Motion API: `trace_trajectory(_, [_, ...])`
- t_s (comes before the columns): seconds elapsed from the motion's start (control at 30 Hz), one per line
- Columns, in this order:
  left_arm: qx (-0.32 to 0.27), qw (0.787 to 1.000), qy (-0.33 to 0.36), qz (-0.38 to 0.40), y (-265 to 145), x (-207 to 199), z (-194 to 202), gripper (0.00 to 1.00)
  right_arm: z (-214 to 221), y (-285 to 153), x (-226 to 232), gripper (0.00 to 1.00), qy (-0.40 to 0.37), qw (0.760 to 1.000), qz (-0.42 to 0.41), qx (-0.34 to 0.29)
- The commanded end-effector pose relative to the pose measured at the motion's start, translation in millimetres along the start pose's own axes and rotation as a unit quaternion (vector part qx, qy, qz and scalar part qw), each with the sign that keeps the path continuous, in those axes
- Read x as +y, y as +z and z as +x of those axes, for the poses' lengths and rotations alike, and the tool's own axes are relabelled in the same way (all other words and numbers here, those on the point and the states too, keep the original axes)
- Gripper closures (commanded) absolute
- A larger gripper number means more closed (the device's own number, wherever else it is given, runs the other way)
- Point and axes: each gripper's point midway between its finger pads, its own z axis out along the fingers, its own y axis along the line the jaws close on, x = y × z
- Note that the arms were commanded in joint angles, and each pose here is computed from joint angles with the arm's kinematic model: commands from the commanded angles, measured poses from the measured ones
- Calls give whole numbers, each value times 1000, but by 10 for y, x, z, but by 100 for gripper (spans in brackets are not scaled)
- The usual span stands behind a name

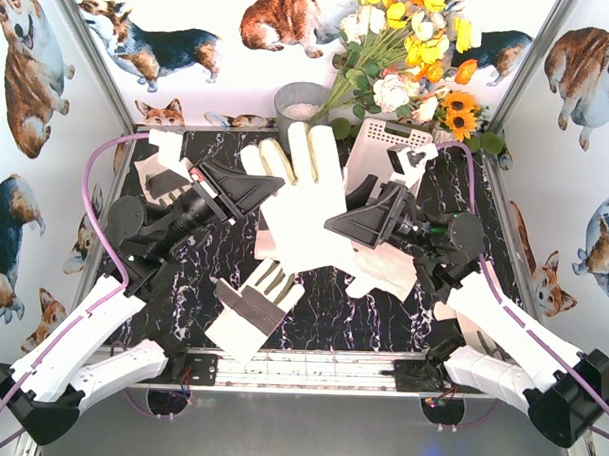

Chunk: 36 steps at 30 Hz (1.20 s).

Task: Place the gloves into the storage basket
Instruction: Turn over the glove, then pair the glove with the glove.

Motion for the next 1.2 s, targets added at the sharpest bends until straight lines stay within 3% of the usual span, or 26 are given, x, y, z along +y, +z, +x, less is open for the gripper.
trace_trajectory(0.0, [-11,1000,10,-16,-44,55,-48,100,-118,-38,95,35,-39,999,2,-35])
trace_trajectory(0.07, [-13,1000,9,-19,-53,72,-49,100,-130,-53,66,35,-42,998,12,-41])
trace_trajectory(0.33, [-20,999,4,-27,-82,121,-45,100,-177,-136,-117,57,-55,994,72,-65])
trace_trajectory(0.77, [1,999,-18,-48,-79,276,78,100,-300,-240,-177,58,-97,983,111,-105])
trace_trajectory(0.8, [0,999,-19,-51,-86,289,78,100,-306,-250,-183,61,-100,982,115,-108])
trace_trajectory(0.9, [-4,998,-19,-60,-104,340,75,100,-304,-272,-238,86,-104,980,129,-107])
trace_trajectory(0.97, [-5,997,-15,-70,-116,390,67,100,-293,-290,-296,98,-103,979,143,-105])
trace_trajectory(1.17, [21,978,51,-200,-229,983,115,100,-196,-512,-842,100,-95,951,277,-99])
